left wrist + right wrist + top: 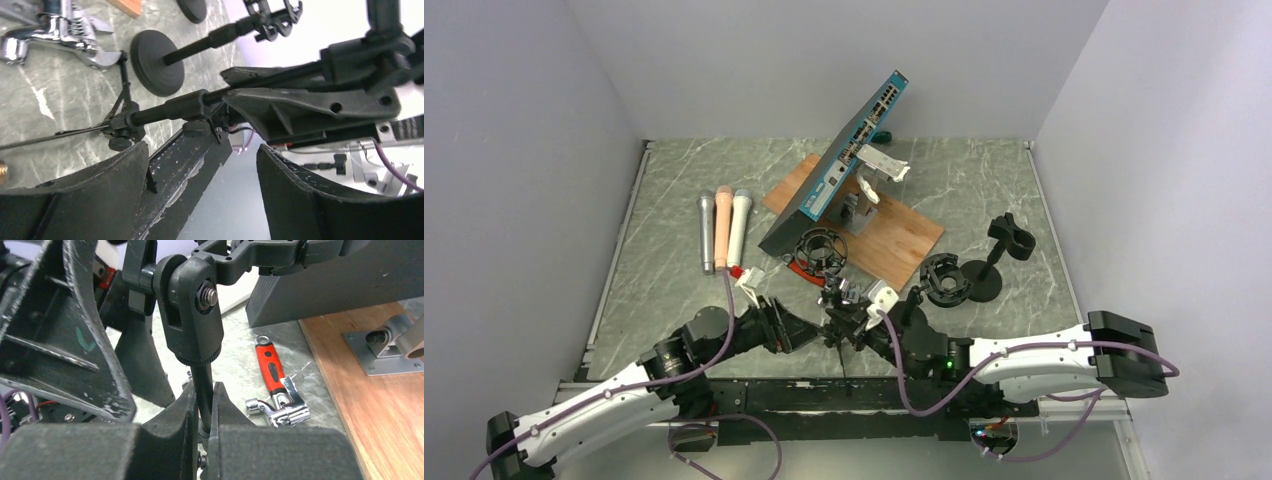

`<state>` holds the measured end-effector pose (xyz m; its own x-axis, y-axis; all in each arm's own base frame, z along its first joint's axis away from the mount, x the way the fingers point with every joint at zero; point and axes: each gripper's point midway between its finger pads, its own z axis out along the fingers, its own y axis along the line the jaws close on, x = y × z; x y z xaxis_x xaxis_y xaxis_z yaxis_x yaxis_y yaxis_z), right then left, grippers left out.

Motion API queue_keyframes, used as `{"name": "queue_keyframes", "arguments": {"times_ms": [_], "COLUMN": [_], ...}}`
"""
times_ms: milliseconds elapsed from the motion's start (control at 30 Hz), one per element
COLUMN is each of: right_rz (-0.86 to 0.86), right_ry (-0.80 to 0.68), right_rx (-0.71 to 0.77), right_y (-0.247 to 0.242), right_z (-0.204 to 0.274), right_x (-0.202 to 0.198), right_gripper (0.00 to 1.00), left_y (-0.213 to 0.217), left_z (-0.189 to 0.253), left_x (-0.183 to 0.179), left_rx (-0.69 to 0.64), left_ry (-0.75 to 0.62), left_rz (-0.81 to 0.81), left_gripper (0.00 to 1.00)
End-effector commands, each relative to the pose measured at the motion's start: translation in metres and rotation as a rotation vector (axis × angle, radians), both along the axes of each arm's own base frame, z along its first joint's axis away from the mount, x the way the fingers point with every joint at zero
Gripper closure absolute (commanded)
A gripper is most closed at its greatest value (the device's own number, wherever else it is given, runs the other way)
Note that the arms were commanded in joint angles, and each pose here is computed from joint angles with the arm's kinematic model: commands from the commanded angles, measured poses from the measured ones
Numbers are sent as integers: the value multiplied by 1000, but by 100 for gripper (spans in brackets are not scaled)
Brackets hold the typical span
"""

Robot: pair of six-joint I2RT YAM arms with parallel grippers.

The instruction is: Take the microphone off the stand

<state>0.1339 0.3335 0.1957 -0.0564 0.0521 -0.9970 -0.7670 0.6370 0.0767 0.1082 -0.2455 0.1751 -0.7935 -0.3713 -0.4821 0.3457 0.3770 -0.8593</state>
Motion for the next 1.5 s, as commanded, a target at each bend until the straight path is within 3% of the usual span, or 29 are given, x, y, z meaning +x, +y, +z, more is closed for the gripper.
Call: {"name": "queue_keyframes", "arguments": {"times_ms": [0,67,133,233,333,467,567,633,867,1000,1067,1200,1300,1467], "right_rz": [178,202,239,289,357,422,435,432,471,421,360,300,286,233], "right_ry": [68,48,12,-53,-66,-51,-46,-49,-43,-33,-17,41,83,132], "right_rx": [-143,-151,-134,-139,-180,-171,-163,-168,-212,-231,-237,-219,-155,-112], "right_y": [-3,-4,-5,-4,2,10,14,17,22,14,6,-4,-8,-8], "right_z": [-55,-53,-47,-40,-40,-38,-38,-38,-40,-43,-45,-46,-42,-33], "right_x": [-35,-37,-42,-42,-40,-33,-22,-11,16,30,38,39,30,21], "right_gripper": [100,100,100,100,100,100,100,100,100,100,91,59,45,39], "left_y": [-5,2,10,23,27,34,45,50,61,54,44,26,20,6], "left_z": [81,104,117,120,119,127,126,122,108,105,102,89,72,43], "left_x": [-21,-22,-18,-7,-3,-4,2,6,14,13,10,6,7,6], "left_rx": [-193,-241,-205,-8,107,72,48,70,283,238,216,200,144,3], "left_ry": [-329,-409,-451,-458,-451,-463,-404,-353,-270,-255,-236,-198,-166,-98], "left_rz": [-142,-120,-86,-37,-42,-14,70,106,127,119,81,18,30,29], "left_gripper": [16,11,9,13,19,19,13,14,18,16,16,22,26,34]}}
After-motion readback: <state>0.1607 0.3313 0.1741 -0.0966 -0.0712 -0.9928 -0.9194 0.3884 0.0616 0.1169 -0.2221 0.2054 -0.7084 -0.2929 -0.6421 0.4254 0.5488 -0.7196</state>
